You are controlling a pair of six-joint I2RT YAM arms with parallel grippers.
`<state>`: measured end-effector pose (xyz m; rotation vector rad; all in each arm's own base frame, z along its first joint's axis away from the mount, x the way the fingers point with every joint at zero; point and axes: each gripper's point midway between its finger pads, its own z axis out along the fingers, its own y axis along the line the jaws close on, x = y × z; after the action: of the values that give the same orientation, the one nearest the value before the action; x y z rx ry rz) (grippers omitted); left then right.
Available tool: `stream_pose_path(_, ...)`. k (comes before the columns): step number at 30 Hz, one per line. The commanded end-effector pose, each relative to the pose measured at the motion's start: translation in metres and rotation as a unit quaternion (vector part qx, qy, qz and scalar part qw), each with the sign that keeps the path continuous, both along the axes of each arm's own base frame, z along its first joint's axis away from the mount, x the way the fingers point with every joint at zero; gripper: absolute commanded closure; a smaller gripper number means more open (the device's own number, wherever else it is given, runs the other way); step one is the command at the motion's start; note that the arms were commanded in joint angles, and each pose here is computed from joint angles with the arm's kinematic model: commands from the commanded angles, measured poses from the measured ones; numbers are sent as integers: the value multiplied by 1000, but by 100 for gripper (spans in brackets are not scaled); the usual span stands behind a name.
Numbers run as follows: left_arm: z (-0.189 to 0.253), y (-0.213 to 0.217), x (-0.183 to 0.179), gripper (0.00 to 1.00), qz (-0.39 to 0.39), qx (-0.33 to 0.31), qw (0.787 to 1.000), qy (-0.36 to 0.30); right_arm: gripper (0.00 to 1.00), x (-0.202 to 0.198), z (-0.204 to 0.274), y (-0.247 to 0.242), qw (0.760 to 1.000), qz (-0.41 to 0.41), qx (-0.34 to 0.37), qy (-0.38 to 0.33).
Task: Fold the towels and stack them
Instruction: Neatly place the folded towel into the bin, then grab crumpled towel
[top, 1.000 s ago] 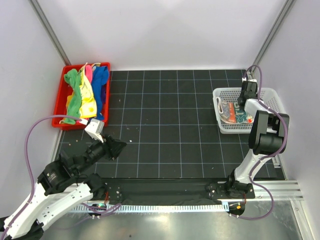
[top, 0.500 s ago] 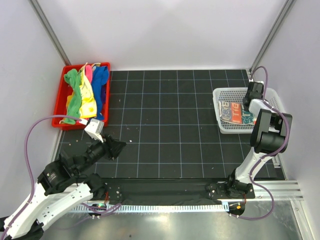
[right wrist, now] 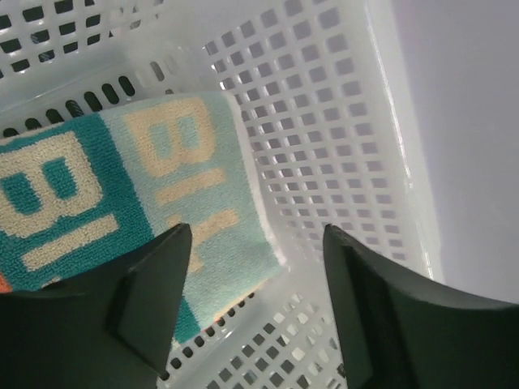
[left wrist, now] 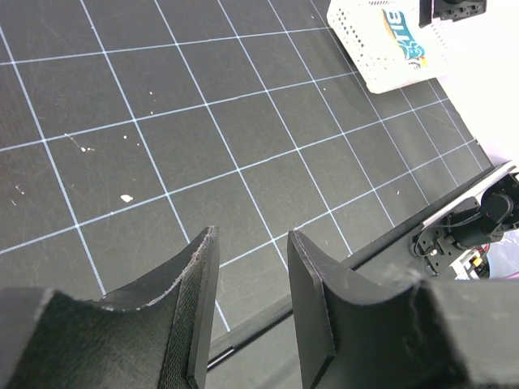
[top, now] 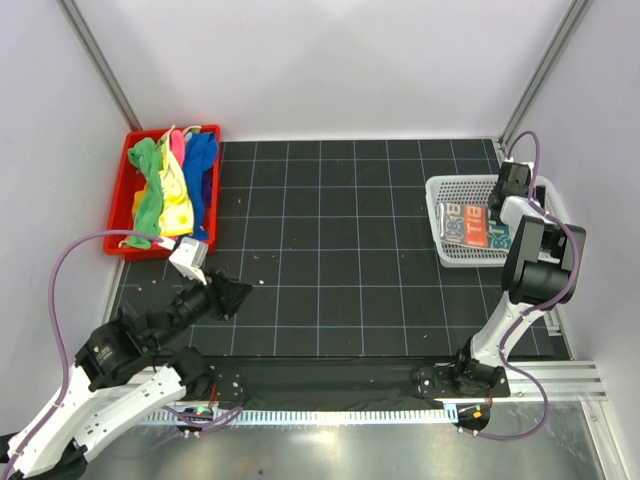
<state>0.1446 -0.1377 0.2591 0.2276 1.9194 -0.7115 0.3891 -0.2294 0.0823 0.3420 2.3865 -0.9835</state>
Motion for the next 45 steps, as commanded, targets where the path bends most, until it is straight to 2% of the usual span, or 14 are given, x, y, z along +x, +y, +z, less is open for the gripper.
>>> stream_pose_path(1,-2,1,2,57,2,9,1000,-4,25,12,44,-13,997,-35,-25,-62)
stream_pose_path(3,-1,1,2,55,2,8,1000,-5,20,17,60,-12,993,-54,-17,-105)
stream_pose_path(6,-2,2,3,53,6,8,1000,-5,20,20,101,-8,982,-76,-17,-175)
stream_pose_path(10,-5,5,8,52,24,17,1000,-1,16,18,160,12,951,-92,21,-295)
stream_pose_path(13,-5,11,12,49,46,19,999,-1,13,14,188,47,932,-80,44,-352)
stream_pose_path(17,-9,23,18,46,87,26,996,3,13,7,195,119,922,-31,85,-376)
stream_pose_path(20,-16,28,25,45,114,47,992,15,12,4,180,206,922,62,143,-356)
stream_pose_path(28,-8,25,77,40,211,121,969,41,12,-16,126,350,904,224,250,-266)
stream_pose_path(34,4,41,153,40,268,83,956,90,11,-22,116,382,878,284,303,-239)
stream_pose_path(36,3,76,189,41,332,83,934,99,11,-26,118,385,873,291,314,-233)
stream_pose_path(37,1,81,200,42,335,70,934,107,11,-30,121,388,866,297,326,-235)
stream_pose_path(38,-5,112,219,43,378,56,916,123,11,-32,124,393,858,305,339,-238)
stream_pose_path(39,-1,124,235,44,395,37,911,112,11,-34,125,396,852,309,348,-241)
stream_pose_path(45,-28,214,306,53,496,-27,858,131,11,-44,119,401,846,325,360,-219)
